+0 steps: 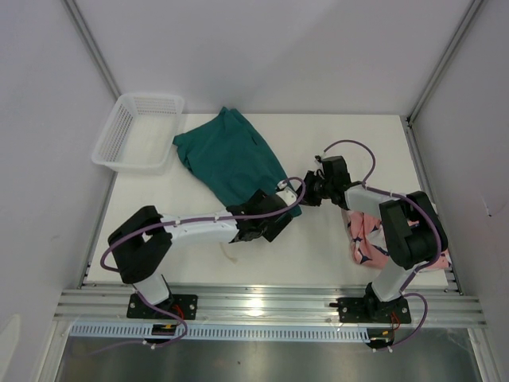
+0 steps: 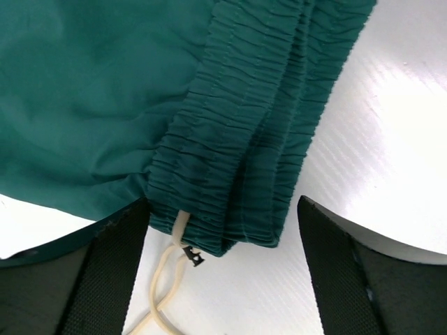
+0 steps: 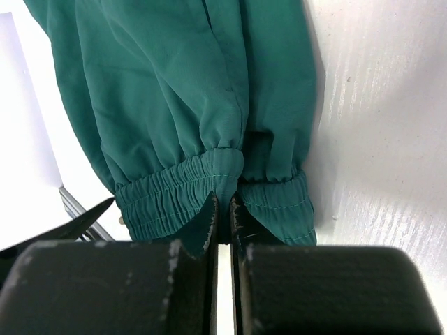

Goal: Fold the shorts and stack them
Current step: Fold the shorts

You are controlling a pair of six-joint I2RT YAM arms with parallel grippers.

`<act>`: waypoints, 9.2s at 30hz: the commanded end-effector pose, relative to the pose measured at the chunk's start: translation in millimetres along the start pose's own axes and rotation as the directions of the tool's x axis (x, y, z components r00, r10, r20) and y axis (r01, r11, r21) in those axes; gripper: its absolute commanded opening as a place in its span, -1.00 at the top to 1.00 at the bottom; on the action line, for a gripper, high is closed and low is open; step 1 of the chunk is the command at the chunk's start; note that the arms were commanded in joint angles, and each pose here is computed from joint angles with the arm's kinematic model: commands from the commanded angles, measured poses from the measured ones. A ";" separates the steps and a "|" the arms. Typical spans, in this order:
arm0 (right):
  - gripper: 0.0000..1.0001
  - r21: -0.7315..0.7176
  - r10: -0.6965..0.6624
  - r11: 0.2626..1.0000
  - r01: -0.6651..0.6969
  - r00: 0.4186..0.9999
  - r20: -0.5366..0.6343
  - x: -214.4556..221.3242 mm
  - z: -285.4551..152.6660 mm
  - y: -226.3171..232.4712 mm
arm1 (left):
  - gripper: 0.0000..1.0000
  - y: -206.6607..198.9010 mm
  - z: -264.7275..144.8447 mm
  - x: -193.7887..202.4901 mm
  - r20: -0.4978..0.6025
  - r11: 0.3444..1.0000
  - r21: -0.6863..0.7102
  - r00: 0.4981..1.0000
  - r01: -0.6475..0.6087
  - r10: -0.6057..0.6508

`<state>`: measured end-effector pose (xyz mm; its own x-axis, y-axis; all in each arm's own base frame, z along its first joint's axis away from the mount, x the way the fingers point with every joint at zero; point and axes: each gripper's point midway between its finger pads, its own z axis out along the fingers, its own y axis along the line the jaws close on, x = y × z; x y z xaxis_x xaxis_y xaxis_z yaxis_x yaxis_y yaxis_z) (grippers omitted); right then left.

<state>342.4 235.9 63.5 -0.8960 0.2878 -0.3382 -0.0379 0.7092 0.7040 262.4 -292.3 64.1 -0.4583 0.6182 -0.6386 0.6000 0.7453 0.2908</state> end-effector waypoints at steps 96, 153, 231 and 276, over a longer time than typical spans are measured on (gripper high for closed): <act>1.00 0.202 0.024 0.979 -0.026 1.000 0.012 82.7 -24.7 -50.2 | 0.03 -36.9 -46.7 89.7 -0.066 0.952 0.191 0.971 0.240 -0.231; -0.99 -0.118 0.124 0.987 -0.110 0.985 0.120 76.2 -95.6 -7.1 | -0.91 -53.7 -87.6 -7.9 -0.082 0.723 0.513 0.865 0.462 -0.495; 1.00 0.190 0.095 0.979 -0.076 0.992 -0.089 78.6 -45.9 33.4 | -0.98 -99.6 -75.8 -35.8 0.131 0.963 0.189 0.967 0.193 -0.220; -0.37 0.100 0.095 0.992 -0.082 0.987 -0.130 75.6 -53.4 44.2 | 0.92 -98.5 -47.1 -7.3 0.090 0.998 -0.025 0.995 0.051 -0.048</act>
<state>242.5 250.0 80.7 -0.9481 0.2824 -0.1461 0.1344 0.7724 0.6208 173.8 -351.8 57.2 -0.4231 0.6322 -0.6491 0.5540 0.7474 0.3667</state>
